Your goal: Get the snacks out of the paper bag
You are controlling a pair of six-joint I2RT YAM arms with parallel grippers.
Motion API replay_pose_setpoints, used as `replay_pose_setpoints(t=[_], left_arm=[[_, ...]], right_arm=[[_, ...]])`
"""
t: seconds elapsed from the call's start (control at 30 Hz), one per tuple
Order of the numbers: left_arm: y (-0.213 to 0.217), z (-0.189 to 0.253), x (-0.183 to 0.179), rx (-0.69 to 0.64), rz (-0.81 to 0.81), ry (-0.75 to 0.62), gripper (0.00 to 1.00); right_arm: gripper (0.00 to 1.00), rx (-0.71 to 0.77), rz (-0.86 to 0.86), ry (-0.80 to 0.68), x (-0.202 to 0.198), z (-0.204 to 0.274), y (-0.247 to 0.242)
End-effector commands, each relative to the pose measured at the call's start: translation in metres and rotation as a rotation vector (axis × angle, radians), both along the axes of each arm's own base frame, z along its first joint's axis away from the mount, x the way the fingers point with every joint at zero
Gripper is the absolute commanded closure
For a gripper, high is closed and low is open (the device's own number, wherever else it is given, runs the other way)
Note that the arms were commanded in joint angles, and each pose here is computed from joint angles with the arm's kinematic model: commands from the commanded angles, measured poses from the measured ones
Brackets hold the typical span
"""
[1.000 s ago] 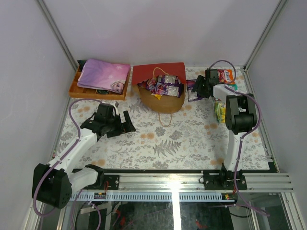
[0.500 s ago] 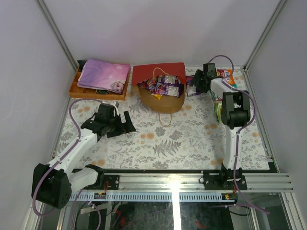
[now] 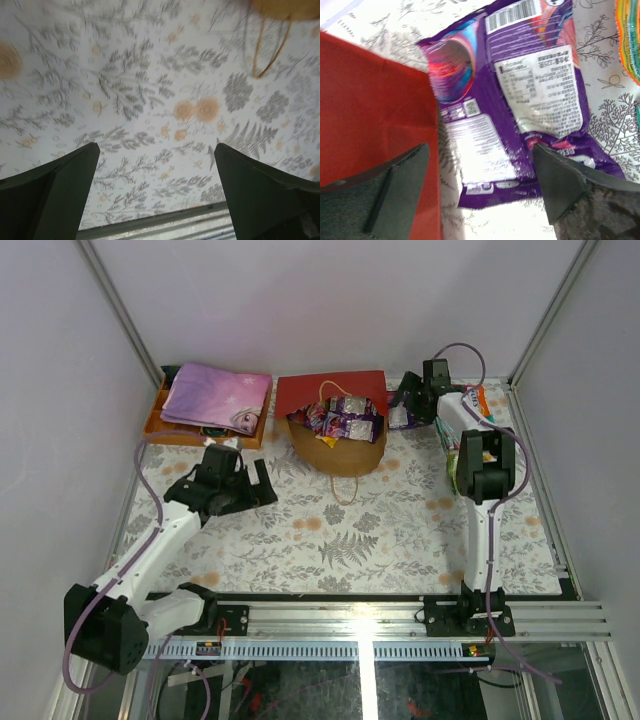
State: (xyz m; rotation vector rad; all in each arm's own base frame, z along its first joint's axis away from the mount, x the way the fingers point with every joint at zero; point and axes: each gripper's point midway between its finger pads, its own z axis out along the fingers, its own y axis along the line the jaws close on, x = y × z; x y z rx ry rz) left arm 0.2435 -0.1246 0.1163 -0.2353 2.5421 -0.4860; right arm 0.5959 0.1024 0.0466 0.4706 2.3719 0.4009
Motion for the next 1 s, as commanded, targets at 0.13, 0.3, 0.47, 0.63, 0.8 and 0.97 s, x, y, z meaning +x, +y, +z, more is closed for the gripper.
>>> replay_pose_setpoints(t=[0.13, 0.3, 0.47, 0.63, 0.8, 0.97], left_arm=[[-0.009, 0.135, 0.074, 0.115, 0.074, -0.355, 0.00], [-0.071, 0.190, 0.112, 0.131, -0.129, -0.478, 0.06], [-0.100, 0.215, 0.158, 0.247, -0.311, -0.585, 0.05], [-0.111, 0.206, 0.192, 0.275, -0.449, -0.604, 0.06], [-0.122, 0.188, 0.211, 0.323, -0.525, -0.604, 0.09], [-0.131, 0.183, 0.222, 0.310, -0.537, -0.644, 0.21]], right_arm=[[0.01, 0.180, 0.088, -0.338, -0.028, 0.161, 0.010], [0.01, 0.322, 0.078, -0.379, -0.074, 0.168, -0.007], [0.01, 0.377, 0.087, -0.409, -0.127, 0.168, -0.006], [0.01, 0.452, 0.138, -0.422, -0.167, 0.162, 0.007], [0.01, 0.434, 0.168, -0.431, -0.174, 0.171, 0.008], [0.01, 0.445, 0.191, -0.455, -0.182, 0.182, 0.011]])
